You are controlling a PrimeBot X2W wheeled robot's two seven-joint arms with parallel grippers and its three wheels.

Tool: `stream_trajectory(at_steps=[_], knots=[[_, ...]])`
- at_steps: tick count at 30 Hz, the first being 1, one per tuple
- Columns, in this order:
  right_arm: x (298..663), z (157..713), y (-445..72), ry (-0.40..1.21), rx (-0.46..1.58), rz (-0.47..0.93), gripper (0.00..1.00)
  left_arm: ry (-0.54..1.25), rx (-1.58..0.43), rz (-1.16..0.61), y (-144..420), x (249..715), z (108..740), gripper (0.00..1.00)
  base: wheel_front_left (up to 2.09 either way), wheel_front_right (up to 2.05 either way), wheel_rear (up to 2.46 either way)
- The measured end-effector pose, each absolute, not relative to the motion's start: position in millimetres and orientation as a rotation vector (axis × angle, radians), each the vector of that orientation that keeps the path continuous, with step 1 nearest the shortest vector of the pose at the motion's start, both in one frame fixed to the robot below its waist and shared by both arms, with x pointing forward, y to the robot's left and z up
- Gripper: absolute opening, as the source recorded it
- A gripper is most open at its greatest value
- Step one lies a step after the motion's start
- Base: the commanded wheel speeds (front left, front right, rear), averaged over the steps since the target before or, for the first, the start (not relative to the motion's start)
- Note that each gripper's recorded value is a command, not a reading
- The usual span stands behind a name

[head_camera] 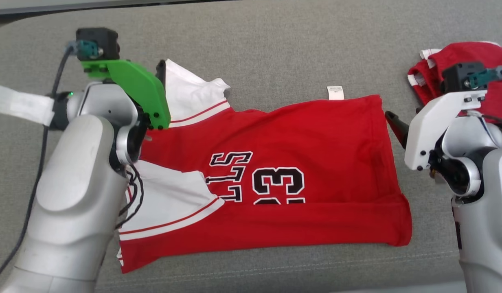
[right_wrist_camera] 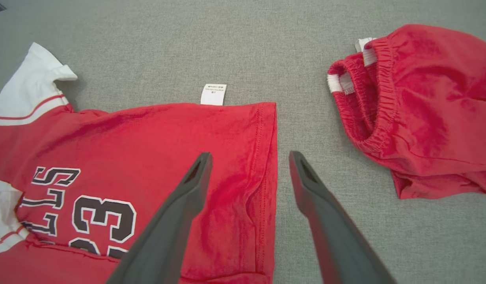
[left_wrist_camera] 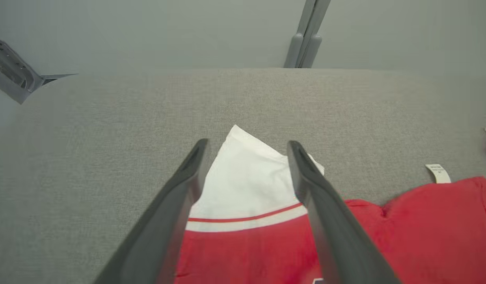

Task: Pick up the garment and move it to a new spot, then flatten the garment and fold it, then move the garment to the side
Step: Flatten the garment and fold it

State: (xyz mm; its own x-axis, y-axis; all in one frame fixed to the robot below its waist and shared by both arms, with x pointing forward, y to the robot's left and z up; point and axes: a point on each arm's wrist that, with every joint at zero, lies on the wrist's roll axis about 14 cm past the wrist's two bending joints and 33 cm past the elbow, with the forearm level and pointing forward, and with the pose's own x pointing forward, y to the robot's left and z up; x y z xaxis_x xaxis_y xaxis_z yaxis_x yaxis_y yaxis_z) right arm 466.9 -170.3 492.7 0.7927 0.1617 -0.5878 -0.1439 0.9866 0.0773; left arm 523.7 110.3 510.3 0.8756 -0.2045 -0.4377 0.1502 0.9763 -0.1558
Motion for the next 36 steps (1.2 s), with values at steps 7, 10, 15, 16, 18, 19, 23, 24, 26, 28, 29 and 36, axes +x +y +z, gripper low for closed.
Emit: stream_trajectory(at_steps=[7, 10, 15, 16, 18, 19, 23, 24, 26, 28, 29, 36], knots=[[483, 479, -182, 0.718, 0.006, 0.144, 1.00, 0.618, -0.043, -0.208, 104, 553, 475, 1.00, 0.00, 0.00, 0.00], [486, 467, -189, 0.749, -0.005, 0.125, 1.00, 0.676, -0.014, -0.206, 105, 563, 458, 1.00, 0.00, 0.00, 0.00], [497, 460, -194, 0.755, -0.007, 0.109, 1.00, 0.727, 0.043, -0.196, 107, 583, 441, 1.00, 0.00, 0.00, 0.00], [497, 457, -195, 0.762, -0.007, 0.106, 1.00, 0.741, 0.049, -0.194, 107, 585, 437, 1.00, 0.00, 0.00, 0.00], [498, 453, -197, 0.771, -0.008, 0.098, 1.00, 0.774, 0.069, -0.186, 109, 589, 426, 1.00, 0.00, 0.00, 0.00], [499, 452, -199, 0.771, -0.014, 0.092, 1.00, 0.783, 0.082, -0.182, 110, 592, 423, 1.00, 0.00, 0.00, 0.00], [501, 446, -203, 0.781, -0.016, 0.079, 1.00, 0.828, 0.126, -0.159, 117, 599, 408, 1.00, 0.00, 0.00, 0.00], [501, 445, -203, 0.783, -0.015, 0.078, 1.00, 0.838, 0.124, -0.155, 118, 600, 405, 1.00, 0.00, 0.00, 0.00], [504, 445, -205, 0.771, -0.012, 0.073, 1.00, 0.851, 0.131, -0.144, 122, 603, 399, 1.00, 0.00, 0.00, 0.00], [505, 442, -208, 0.772, -0.009, 0.061, 1.00, 0.856, 0.125, -0.139, 123, 606, 394, 1.00, 0.00, 0.00, 0.00], [505, 441, -210, 0.770, -0.006, 0.056, 1.00, 0.859, 0.126, -0.139, 123, 607, 391, 1.00, 0.00, 0.00, 0.00], [512, 436, -212, 0.764, -0.001, 0.046, 1.00, 0.872, 0.132, -0.136, 125, 607, 374, 1.00, 0.00, 0.00, 0.00]])
